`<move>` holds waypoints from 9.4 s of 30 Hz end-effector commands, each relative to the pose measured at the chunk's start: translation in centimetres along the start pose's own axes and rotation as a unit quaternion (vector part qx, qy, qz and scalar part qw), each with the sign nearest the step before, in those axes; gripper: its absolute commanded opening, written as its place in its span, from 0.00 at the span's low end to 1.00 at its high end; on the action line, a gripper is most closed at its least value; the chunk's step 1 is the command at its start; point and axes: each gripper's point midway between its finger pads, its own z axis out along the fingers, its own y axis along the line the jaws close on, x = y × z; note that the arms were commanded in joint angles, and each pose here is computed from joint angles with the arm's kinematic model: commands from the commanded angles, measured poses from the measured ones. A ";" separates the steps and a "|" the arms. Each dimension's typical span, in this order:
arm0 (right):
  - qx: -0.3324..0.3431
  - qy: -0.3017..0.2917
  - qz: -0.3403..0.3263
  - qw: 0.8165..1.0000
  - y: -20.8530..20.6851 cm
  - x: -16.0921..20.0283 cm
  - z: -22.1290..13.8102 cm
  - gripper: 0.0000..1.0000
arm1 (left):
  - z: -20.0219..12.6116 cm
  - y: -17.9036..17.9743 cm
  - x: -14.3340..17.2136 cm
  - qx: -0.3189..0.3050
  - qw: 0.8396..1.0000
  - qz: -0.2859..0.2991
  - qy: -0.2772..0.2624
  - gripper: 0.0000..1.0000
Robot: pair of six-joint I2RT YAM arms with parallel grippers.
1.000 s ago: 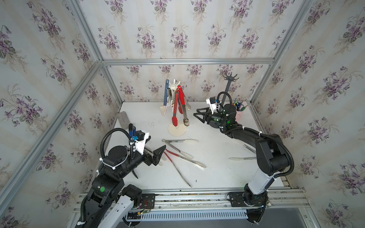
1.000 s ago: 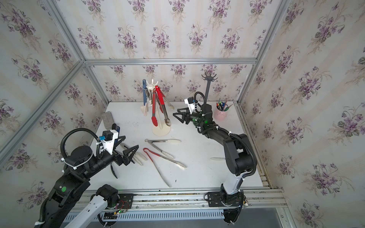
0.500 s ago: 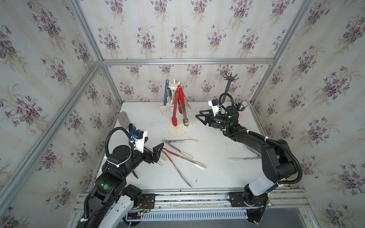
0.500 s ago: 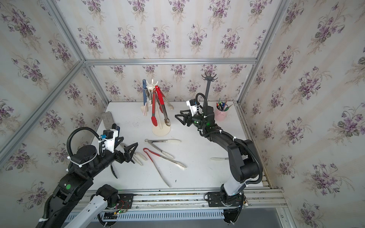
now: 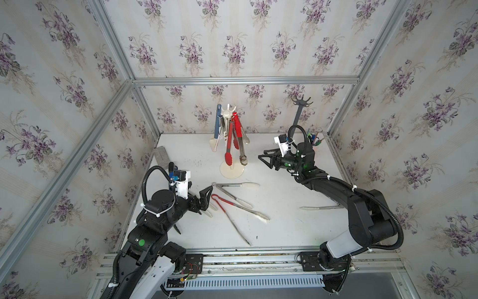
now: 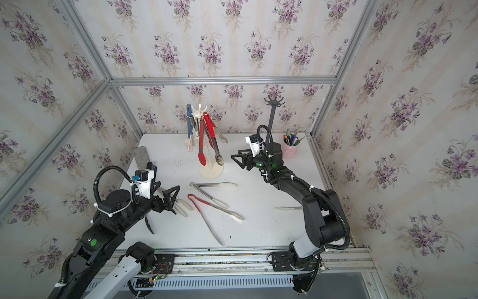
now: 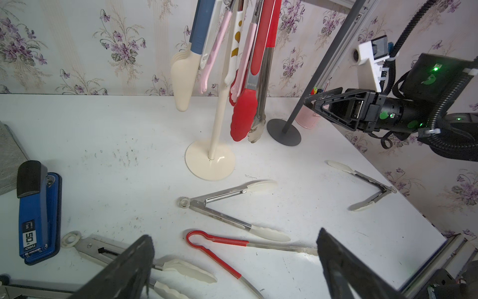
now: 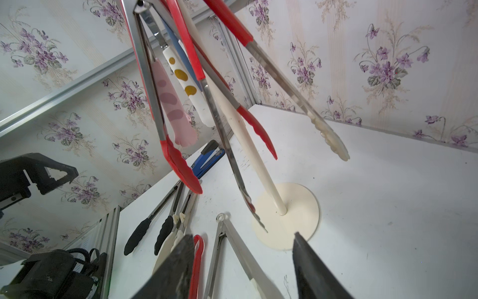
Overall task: Hang food tongs on kitchen utensil racks
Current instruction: Pick up the food tongs from the center of the board, then hang the food tongs on the rack.
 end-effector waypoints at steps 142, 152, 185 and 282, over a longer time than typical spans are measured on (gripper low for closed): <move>0.043 0.281 -0.128 0.950 7.7 18.9 3.2 0.00 | -2.2 -1.1 -0.2 0.035 0.998 0.023 -0.036 0.99; -0.022 0.236 -0.144 0.961 9.0 17.3 0.1 0.00 | -2.0 -1.2 -0.3 0.036 0.999 0.025 -0.030 0.99; -0.071 0.062 -0.192 0.977 6.9 2.3 -2.9 0.00 | -1.3 -1.6 -0.7 0.044 0.998 0.029 -0.024 0.99; -0.194 -0.005 -0.104 0.976 0.5 -11.4 4.5 0.00 | -1.5 -2.2 -0.1 0.067 0.997 0.026 -0.021 0.99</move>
